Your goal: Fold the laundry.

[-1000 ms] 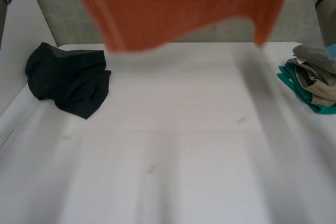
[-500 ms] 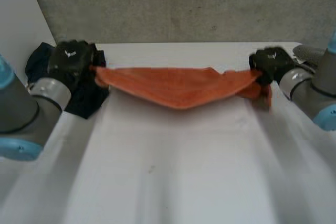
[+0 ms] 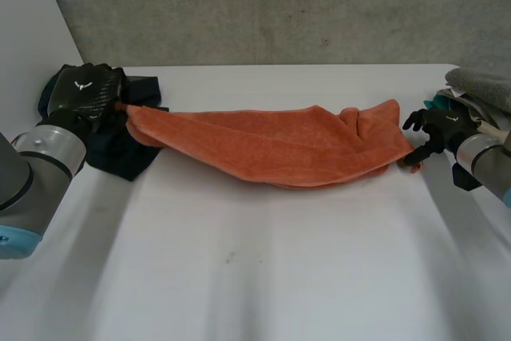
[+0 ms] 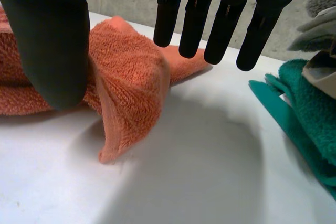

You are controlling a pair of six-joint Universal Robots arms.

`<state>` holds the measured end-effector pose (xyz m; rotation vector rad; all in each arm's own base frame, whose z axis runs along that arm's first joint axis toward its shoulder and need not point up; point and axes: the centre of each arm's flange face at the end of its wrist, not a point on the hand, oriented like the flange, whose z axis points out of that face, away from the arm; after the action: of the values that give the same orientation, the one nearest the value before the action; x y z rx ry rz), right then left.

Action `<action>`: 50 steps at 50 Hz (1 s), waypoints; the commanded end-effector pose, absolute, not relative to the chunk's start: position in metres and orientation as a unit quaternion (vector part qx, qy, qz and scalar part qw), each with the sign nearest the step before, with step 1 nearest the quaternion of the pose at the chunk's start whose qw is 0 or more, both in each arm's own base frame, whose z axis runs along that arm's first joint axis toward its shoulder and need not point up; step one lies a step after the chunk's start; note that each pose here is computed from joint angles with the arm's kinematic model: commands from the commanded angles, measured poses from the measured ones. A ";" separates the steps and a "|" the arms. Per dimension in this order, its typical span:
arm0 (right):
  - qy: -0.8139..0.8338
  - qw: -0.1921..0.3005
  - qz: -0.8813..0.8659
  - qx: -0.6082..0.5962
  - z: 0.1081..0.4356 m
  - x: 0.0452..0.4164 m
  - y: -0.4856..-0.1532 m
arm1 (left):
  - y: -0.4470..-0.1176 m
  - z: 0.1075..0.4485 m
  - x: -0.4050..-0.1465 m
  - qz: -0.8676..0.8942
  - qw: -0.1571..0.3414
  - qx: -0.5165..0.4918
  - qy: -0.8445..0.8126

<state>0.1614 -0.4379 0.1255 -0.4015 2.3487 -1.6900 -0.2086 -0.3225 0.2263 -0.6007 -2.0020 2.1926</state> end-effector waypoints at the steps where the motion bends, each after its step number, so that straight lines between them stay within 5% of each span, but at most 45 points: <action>1: 0.802 0.109 -0.566 -0.154 0.113 0.166 -0.439 | -0.320 0.225 -0.206 0.714 0.066 -0.189 -0.671; 13: 0.791 0.096 -0.580 -0.169 0.143 0.163 -0.433 | -0.312 0.228 -0.201 0.693 0.064 -0.192 -0.692; 18: 0.786 0.024 -0.557 -0.267 0.180 0.151 -0.394 | -0.280 0.235 -0.194 0.628 0.058 -0.235 -0.740; 26: 0.785 -0.111 -0.347 -0.501 0.189 0.109 -0.300 | -0.220 0.237 -0.173 0.502 0.015 -0.340 -0.795; 33: 0.779 -0.142 -0.319 -0.521 0.196 0.091 -0.286 | -0.187 0.234 -0.165 0.417 0.000 -0.419 -0.807; 40: 0.762 -0.140 -0.387 -0.500 0.201 0.107 -0.304 | -0.207 0.230 -0.178 0.459 0.007 -0.415 -0.786; 50: 0.734 -0.147 -0.495 -0.441 0.194 0.136 -0.359 | -0.283 0.220 -0.207 0.562 -0.006 -0.353 -0.748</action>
<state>0.1214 -0.3273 0.1957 -1.6223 2.6112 -1.4903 -0.1898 -0.2419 0.2217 -1.1899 -2.4476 1.5729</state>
